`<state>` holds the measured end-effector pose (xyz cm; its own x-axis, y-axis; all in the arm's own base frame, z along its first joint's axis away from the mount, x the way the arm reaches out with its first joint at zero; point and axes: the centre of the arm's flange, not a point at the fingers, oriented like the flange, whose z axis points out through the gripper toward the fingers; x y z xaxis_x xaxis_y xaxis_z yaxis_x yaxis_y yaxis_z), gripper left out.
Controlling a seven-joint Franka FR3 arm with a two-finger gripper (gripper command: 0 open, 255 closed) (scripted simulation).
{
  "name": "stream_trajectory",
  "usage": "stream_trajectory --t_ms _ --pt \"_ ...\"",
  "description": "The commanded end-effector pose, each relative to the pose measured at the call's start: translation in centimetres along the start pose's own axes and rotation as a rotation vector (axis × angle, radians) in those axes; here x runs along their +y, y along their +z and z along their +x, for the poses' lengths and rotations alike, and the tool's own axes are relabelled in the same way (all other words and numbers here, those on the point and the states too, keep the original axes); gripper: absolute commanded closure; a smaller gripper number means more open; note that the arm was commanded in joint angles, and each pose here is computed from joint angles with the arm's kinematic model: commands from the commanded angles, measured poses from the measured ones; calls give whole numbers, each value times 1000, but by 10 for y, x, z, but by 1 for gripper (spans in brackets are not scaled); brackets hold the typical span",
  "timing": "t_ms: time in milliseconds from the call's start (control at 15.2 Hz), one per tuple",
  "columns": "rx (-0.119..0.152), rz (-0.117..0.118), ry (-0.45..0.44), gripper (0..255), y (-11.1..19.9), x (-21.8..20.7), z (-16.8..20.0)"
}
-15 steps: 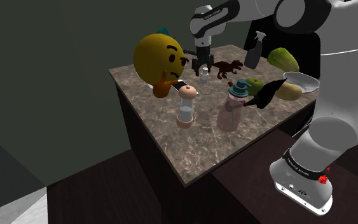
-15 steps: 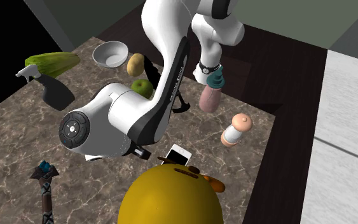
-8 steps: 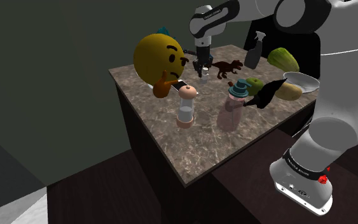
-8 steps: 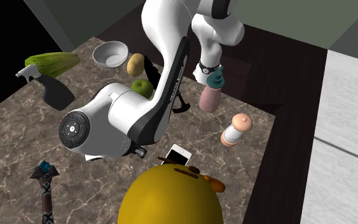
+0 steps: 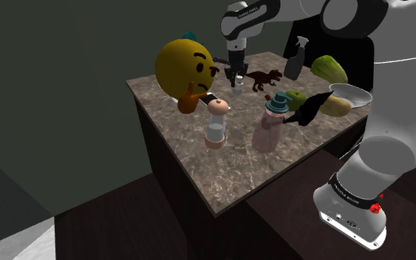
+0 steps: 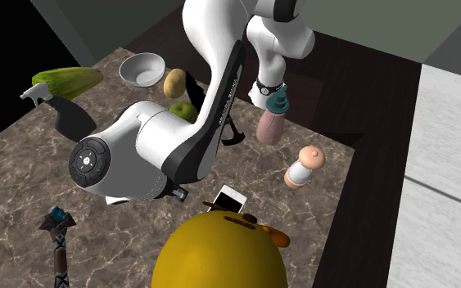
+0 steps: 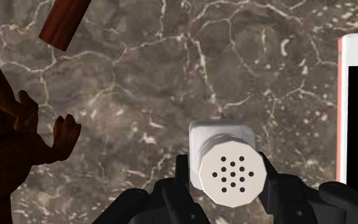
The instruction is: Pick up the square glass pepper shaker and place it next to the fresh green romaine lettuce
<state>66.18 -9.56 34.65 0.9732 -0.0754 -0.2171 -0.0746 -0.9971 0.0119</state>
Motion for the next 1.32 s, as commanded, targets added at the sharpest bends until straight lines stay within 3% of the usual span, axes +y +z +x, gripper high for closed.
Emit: stream_trajectory --t_ms 0,1254 --pt "0 0 0 255 -11 0 -2" --pt "0 0 0 255 -109 1 -24"
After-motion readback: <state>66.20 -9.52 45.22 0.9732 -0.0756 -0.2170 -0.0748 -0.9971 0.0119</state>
